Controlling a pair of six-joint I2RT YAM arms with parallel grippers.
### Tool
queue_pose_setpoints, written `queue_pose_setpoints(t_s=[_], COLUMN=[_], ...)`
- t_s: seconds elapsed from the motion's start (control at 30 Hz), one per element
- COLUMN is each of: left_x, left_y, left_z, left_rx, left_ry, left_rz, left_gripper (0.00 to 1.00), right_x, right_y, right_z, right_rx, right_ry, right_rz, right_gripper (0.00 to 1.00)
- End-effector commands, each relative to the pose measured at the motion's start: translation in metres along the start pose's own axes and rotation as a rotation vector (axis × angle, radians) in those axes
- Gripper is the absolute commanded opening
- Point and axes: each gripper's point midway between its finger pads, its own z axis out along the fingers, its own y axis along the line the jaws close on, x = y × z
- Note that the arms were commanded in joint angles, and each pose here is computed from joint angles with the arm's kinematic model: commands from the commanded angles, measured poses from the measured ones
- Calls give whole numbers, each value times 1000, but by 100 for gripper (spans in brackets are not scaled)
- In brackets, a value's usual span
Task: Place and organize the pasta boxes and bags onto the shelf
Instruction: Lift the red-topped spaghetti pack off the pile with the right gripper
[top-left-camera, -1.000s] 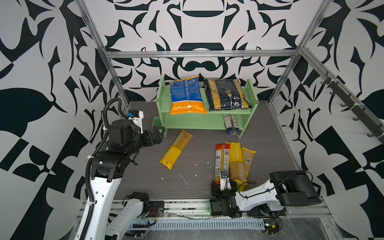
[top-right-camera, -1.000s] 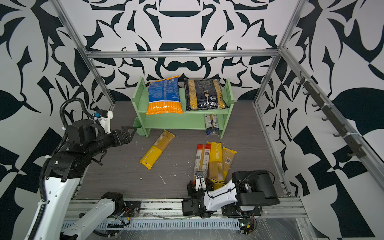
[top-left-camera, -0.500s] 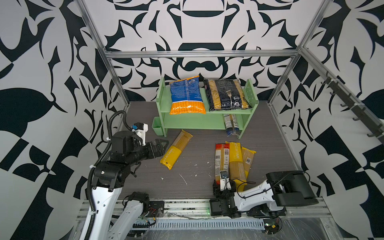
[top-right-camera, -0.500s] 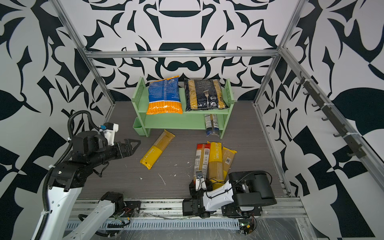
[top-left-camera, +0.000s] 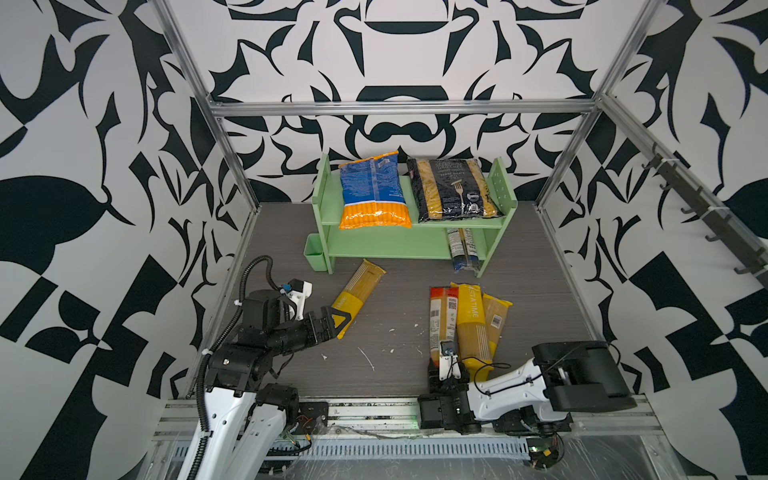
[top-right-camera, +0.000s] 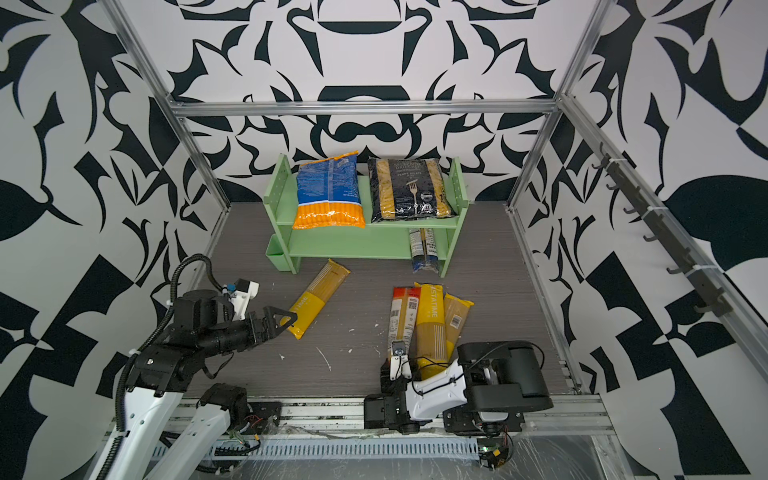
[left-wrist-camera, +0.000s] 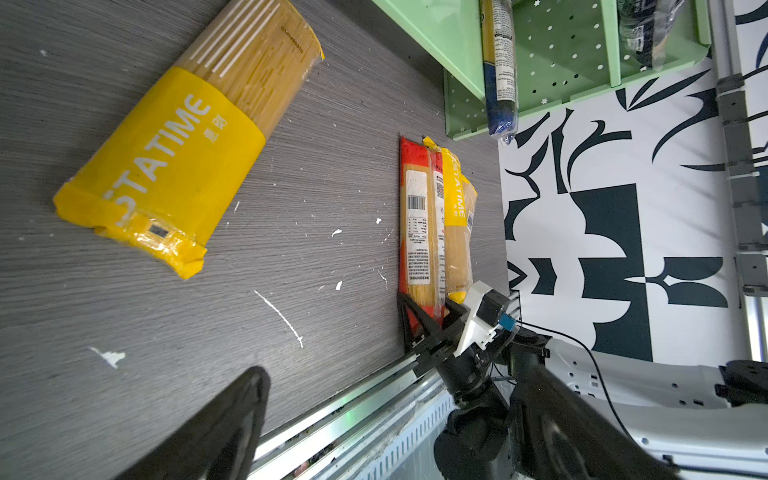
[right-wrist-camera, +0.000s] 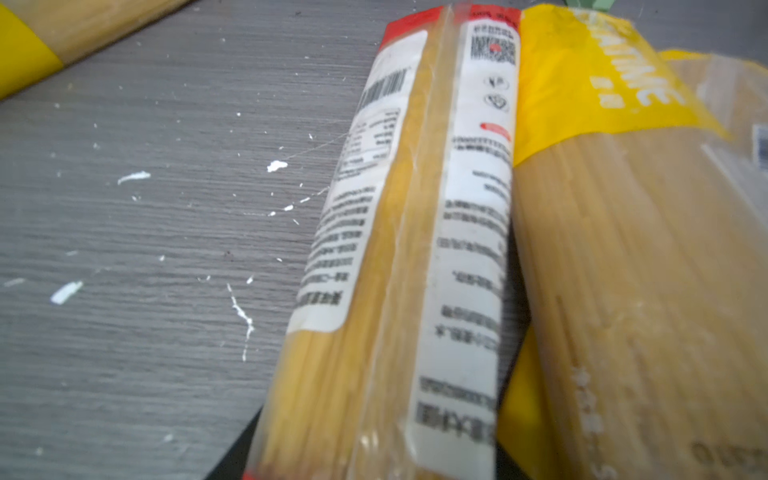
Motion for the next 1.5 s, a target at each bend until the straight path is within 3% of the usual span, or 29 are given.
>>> queue_pose_setpoints(t_s=[0.0, 0.23, 0.27, 0.3, 0.6, 1.47], left_x=[-6, -25, -27, -30, -43, -90], left_y=[-10, -17, -16, -16, -19, -38], left_z=[0, 8, 9, 11, 20, 26], left_rx=[39, 46, 45, 42, 31, -9], left_ry=[-13, -36, -40, -44, -56, -95], left_rz=[16, 43, 46, 49, 84, 203], left_gripper=[99, 99, 99, 99, 99, 99], right_x=[52, 20, 16, 11, -10, -122], right_y=[-2, 16, 16, 14, -21, 17], right_z=[-1, -17, -19, -21, -23, -70], right_rx=[25, -3, -8, -14, -120, -306], right_ry=[269, 230, 227, 220, 124, -113], right_rz=[-34, -84, -79, -69, 150, 83], right_gripper=[46, 19, 13, 0, 0, 0])
